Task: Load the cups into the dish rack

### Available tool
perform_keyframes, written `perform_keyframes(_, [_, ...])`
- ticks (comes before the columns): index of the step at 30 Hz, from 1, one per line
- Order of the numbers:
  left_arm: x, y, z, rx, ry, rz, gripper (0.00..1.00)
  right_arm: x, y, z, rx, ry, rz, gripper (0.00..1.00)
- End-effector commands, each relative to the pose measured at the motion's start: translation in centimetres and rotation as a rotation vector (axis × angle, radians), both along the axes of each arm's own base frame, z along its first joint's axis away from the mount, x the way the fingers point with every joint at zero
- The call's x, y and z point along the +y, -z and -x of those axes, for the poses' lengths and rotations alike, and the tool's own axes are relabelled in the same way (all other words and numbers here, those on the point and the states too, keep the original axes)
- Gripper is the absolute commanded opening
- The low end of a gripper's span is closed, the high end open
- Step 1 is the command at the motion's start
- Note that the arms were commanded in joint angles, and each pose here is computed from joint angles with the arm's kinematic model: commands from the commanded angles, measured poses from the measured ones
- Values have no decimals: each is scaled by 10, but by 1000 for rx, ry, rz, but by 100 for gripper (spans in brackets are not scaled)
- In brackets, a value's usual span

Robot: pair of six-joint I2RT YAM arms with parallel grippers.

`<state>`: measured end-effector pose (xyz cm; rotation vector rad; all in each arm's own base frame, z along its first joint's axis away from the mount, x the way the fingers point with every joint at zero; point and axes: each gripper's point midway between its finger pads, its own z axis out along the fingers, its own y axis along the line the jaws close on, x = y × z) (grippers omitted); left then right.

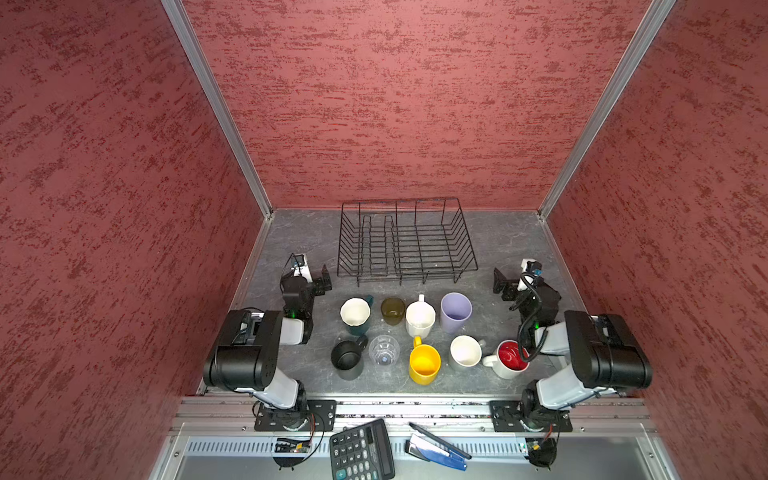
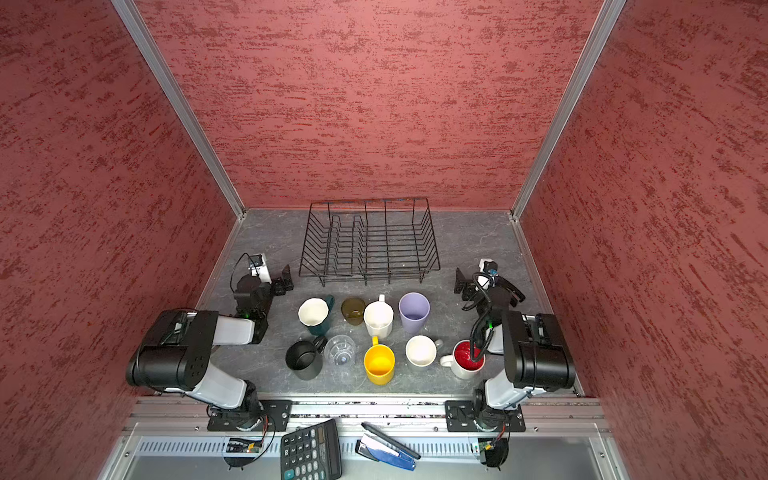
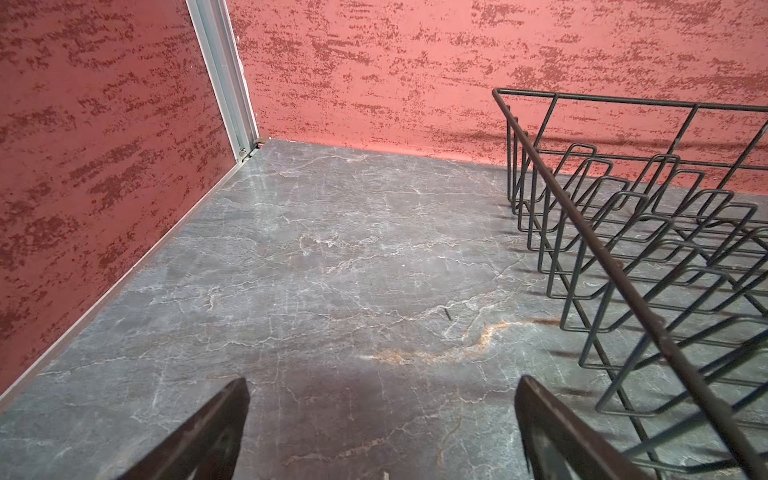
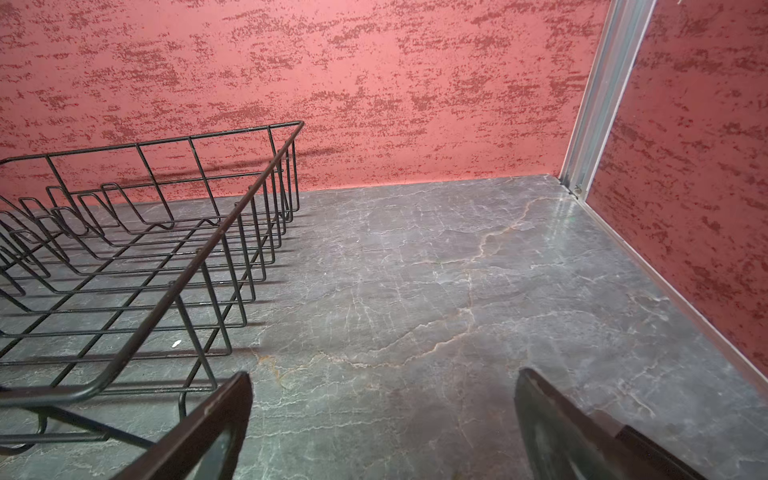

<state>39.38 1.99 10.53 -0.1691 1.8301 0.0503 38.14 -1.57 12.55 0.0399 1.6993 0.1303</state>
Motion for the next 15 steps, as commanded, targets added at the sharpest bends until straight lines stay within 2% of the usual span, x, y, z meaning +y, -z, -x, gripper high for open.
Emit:
perform_keyframes(1, [0,-10,-5,-26,3,8,99,0,-11,-5,-31,5,6,99])
perform_keyframes(15, [1,-10,-5,-24,9,18,100,-1,-11,-5,-29,7,7,99])
